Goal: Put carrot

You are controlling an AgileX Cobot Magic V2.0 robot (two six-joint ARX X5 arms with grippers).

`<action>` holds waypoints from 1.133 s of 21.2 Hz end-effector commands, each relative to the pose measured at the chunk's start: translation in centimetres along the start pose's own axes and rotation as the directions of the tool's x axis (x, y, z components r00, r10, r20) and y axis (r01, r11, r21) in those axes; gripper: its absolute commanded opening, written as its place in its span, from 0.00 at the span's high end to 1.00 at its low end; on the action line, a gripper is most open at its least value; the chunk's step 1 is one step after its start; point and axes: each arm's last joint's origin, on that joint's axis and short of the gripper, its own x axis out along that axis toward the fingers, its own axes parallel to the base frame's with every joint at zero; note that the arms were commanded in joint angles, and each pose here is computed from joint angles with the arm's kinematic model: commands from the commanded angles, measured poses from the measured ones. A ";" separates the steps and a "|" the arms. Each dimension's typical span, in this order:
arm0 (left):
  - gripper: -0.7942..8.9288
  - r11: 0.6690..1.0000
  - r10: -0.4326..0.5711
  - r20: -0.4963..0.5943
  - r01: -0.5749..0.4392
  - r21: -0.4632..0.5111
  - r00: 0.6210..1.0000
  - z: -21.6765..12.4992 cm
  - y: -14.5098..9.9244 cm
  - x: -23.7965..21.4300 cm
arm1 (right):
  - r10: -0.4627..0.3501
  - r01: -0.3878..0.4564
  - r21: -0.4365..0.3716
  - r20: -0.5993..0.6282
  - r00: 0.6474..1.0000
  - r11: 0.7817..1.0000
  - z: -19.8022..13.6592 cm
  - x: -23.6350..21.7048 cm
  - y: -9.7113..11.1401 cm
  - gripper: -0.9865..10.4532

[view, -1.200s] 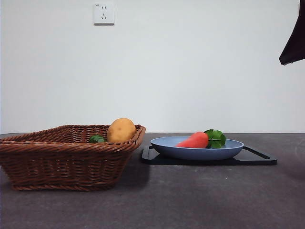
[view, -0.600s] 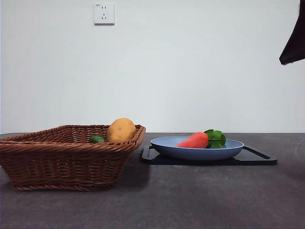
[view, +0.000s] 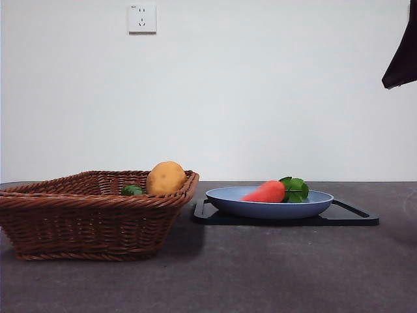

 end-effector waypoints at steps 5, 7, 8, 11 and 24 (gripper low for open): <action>0.91 1.000 0.001 0.003 -0.001 -0.010 1.000 -0.2 0.0 0.1 | 0.004 -0.004 0.011 0.011 1.000 1.000 0.1 0.0 0.1 0.91; 0.91 1.000 0.001 0.003 -0.001 -0.010 1.000 -0.2 0.0 0.1 | 0.003 -0.003 0.006 0.011 1.000 1.000 0.1 0.0 0.1 0.91; 0.91 1.000 0.001 0.003 -0.001 -0.010 1.000 -0.2 0.0 0.1 | 0.002 -0.001 -0.059 0.016 1.000 0.998 0.1 -0.2 0.0 0.91; 0.91 1.000 0.001 0.003 -0.001 -0.010 1.000 -0.2 0.0 0.1 | -0.039 0.051 -0.089 0.126 0.991 0.995 0.6 -2.0 -1.7 0.91; 0.91 1.000 0.001 0.005 -0.001 -0.010 1.000 -0.2 0.0 0.1 | -0.212 0.199 0.071 0.329 0.920 0.977 -7.7 -1.2 -6.6 0.90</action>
